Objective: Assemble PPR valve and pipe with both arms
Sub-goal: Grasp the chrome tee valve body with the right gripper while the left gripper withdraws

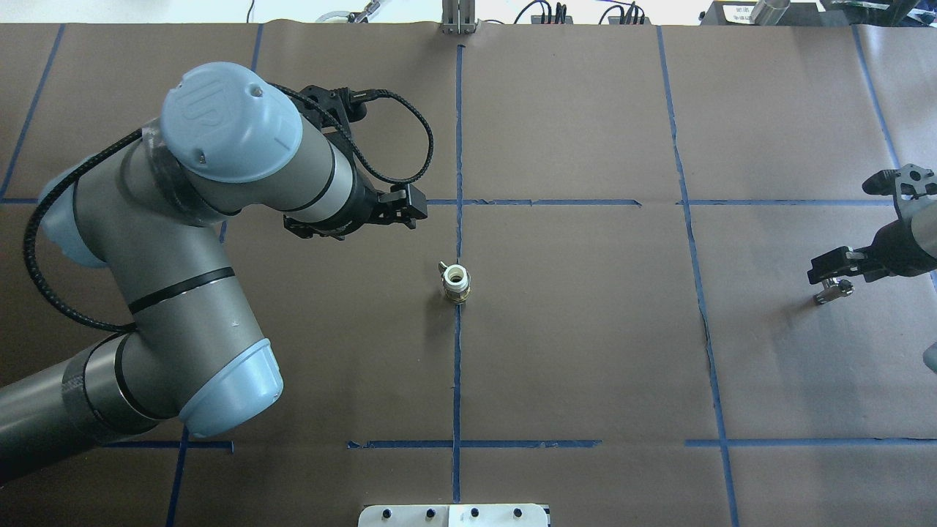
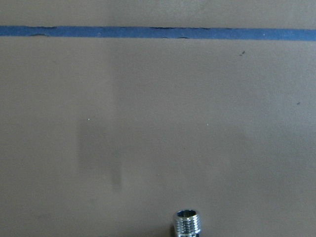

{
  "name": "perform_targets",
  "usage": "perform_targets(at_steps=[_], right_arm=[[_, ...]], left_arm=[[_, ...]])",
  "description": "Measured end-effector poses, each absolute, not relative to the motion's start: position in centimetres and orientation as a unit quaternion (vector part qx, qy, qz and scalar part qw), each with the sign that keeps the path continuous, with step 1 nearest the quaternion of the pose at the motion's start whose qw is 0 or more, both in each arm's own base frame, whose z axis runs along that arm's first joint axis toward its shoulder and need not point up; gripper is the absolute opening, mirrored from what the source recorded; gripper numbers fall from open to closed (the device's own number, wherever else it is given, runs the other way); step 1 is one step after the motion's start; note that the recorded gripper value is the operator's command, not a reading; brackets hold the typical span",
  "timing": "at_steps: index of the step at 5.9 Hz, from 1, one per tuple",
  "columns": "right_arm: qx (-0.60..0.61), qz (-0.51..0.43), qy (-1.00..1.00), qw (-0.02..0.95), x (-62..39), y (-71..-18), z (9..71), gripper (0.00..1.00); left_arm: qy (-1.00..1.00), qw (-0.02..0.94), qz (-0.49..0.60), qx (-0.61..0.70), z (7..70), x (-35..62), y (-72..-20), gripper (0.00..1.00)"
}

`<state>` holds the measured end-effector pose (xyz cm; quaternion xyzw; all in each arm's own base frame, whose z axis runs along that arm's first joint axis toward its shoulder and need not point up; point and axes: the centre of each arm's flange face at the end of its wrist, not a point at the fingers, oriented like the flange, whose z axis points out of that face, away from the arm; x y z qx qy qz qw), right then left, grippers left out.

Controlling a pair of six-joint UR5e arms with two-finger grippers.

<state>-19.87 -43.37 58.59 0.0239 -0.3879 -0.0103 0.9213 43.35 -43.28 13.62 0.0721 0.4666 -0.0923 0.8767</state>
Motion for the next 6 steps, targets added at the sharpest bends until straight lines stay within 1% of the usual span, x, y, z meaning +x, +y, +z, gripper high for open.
perform_targets(at_steps=[1,2,3,4,5,6], right_arm=[[0.024,-0.013,-0.383,0.923,-20.3,-43.2,58.8,0.92],[0.022,-0.014,-0.38,0.925,-20.3,-42.9,59.1,0.79],[0.018,-0.014,-0.377,0.926,-20.2,-42.6,59.6,0.29],[0.015,-0.013,-0.376,0.926,-20.0,-42.3,59.9,0.08],[0.015,-0.013,-0.376,0.926,-19.9,-42.2,60.0,0.0],[0.015,-0.013,-0.376,0.926,-19.8,-42.1,59.9,0.0]], left_arm=[[0.466,0.877,-0.093,0.072,13.8,43.3,-43.3,1.0],[0.466,0.877,-0.094,0.072,13.8,43.3,-43.3,1.0],[0.465,0.877,-0.094,0.071,13.8,43.3,-43.3,1.0],[0.465,0.877,-0.095,0.071,13.9,43.3,-43.3,1.0],[0.465,0.877,-0.095,0.071,13.9,43.3,-43.3,1.0],[0.465,0.877,-0.096,0.07,13.9,43.3,-43.3,1.0]])
